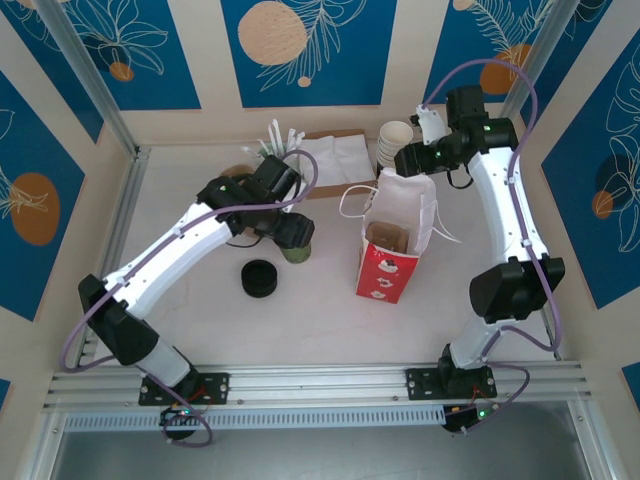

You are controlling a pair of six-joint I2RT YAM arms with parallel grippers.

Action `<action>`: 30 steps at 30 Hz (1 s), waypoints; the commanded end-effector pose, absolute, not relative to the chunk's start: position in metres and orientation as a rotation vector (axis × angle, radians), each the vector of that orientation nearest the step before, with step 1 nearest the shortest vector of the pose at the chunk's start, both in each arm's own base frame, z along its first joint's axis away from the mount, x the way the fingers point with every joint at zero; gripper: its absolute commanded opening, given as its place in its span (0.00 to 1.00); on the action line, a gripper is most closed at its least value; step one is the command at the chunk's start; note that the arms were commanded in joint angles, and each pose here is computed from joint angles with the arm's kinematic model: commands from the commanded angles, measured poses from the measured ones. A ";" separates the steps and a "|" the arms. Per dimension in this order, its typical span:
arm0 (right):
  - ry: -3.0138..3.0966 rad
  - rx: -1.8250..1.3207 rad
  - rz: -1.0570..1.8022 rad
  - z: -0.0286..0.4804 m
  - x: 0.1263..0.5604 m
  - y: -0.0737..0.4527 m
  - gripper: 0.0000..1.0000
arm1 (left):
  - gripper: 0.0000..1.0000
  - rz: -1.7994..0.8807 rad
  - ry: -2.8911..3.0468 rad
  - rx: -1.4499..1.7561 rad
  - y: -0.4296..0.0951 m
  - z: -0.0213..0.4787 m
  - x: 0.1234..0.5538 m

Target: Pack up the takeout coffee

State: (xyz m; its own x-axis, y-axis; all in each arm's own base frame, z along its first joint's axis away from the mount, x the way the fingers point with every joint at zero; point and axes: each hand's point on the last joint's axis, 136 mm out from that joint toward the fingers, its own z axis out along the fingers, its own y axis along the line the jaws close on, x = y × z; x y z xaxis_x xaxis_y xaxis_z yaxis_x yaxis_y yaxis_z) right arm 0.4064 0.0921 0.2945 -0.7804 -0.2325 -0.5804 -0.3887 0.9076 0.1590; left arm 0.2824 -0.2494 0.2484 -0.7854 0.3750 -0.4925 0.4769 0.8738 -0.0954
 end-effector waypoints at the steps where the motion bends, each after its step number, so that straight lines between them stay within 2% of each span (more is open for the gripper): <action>1: 2.518 -0.583 0.341 0.293 0.392 0.096 0.65 | 0.75 -0.331 2.582 0.588 -0.238 0.260 0.266; 12: 2.530 -0.687 0.296 0.275 0.385 0.085 0.67 | 0.74 -0.441 2.565 0.561 -0.229 0.282 0.241; 24: 2.534 -0.700 0.304 0.270 0.399 0.091 0.67 | 0.74 -0.405 2.535 0.586 -0.225 0.295 0.244; 30: 2.563 -0.722 0.343 0.257 0.402 0.095 0.59 | 0.74 -0.404 2.510 0.578 -0.230 0.308 0.251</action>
State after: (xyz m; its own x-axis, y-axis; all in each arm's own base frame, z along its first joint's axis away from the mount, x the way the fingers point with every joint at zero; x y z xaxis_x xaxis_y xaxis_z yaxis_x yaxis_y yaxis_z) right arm 0.4030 0.0881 0.2566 -0.7671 -0.4168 -0.4876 -0.5175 0.8513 0.0864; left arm 0.2481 -0.2315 0.2987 -0.7829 0.3075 -0.5408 0.4689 0.8630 -0.1881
